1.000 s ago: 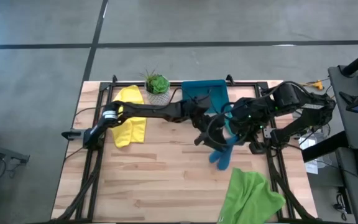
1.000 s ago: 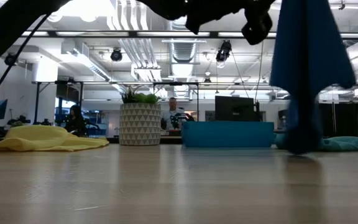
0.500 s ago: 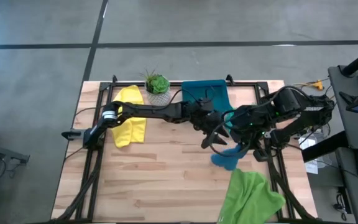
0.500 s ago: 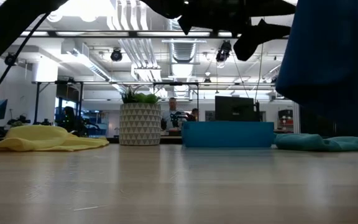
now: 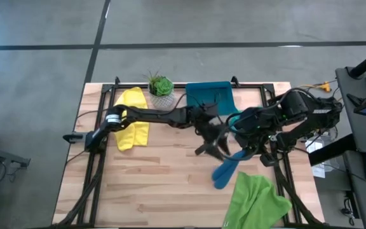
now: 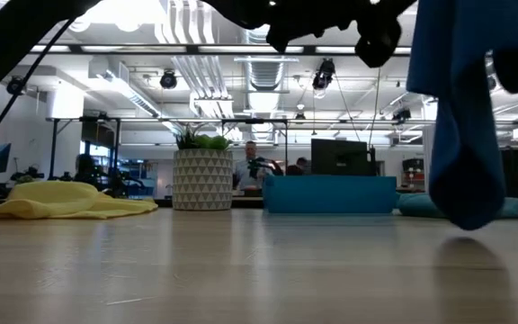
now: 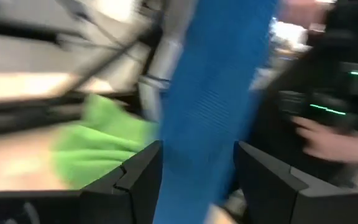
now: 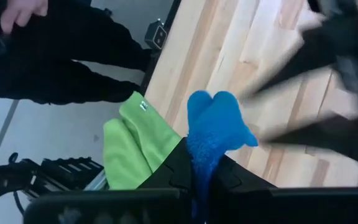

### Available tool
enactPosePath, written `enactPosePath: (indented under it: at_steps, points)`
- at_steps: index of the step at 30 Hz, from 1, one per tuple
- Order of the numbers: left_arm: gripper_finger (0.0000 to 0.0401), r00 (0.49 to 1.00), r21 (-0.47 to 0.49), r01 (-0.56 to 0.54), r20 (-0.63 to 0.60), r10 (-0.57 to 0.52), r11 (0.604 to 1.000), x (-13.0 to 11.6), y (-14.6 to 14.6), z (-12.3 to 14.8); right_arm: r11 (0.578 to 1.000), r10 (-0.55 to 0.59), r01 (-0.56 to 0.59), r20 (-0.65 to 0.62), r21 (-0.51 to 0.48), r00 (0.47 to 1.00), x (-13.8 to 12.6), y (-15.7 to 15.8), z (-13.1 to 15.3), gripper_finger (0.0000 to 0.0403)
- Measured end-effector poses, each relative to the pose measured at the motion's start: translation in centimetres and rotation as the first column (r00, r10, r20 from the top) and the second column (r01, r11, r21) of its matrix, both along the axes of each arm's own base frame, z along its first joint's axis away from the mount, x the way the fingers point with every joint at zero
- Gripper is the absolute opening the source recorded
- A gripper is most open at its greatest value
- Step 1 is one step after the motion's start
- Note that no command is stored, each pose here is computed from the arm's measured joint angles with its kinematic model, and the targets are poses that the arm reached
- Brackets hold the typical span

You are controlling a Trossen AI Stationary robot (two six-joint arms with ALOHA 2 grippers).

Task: Fold microfiber towels
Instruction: Fold the dark blue microfiber towel into the dark blue bin

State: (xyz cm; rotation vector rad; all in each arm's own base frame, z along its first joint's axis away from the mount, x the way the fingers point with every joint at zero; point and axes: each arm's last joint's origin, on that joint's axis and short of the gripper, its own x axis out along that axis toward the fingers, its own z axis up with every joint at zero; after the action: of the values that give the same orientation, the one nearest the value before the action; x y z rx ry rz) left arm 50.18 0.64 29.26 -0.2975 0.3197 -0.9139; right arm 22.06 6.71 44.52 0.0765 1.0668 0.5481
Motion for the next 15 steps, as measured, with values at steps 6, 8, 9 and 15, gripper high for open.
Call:
enactPosePath:
  at_steps: [6,8,9,15]
  points:
    - [0.0184,0.991,-0.064,0.101,-0.079,-0.106,0.993,0.5,-1.0,-1.8,1.000,-0.014,0.014,0.007,-0.018,1.000,-0.2,-0.1,0.1,0.0009]
    - [0.0184,0.993,-0.058,0.076,-0.091,-0.081,0.995,0.6,-0.9,-2.1,1.000,-0.020,0.020,0.005,-0.017,1.000,-0.2,-0.1,0.1,0.0009]
    - [0.0184,0.994,-0.046,0.040,-0.095,-0.044,0.998,0.8,-0.9,-2.3,1.000,-0.020,0.020,0.005,-0.017,1.000,-0.2,-0.1,0.1,0.0009]
    - [0.0184,0.931,0.098,-0.346,-0.090,0.354,0.933,1.5,0.3,-2.7,0.999,-0.048,0.048,-0.014,0.000,0.999,-0.2,-0.1,0.1,0.0009]
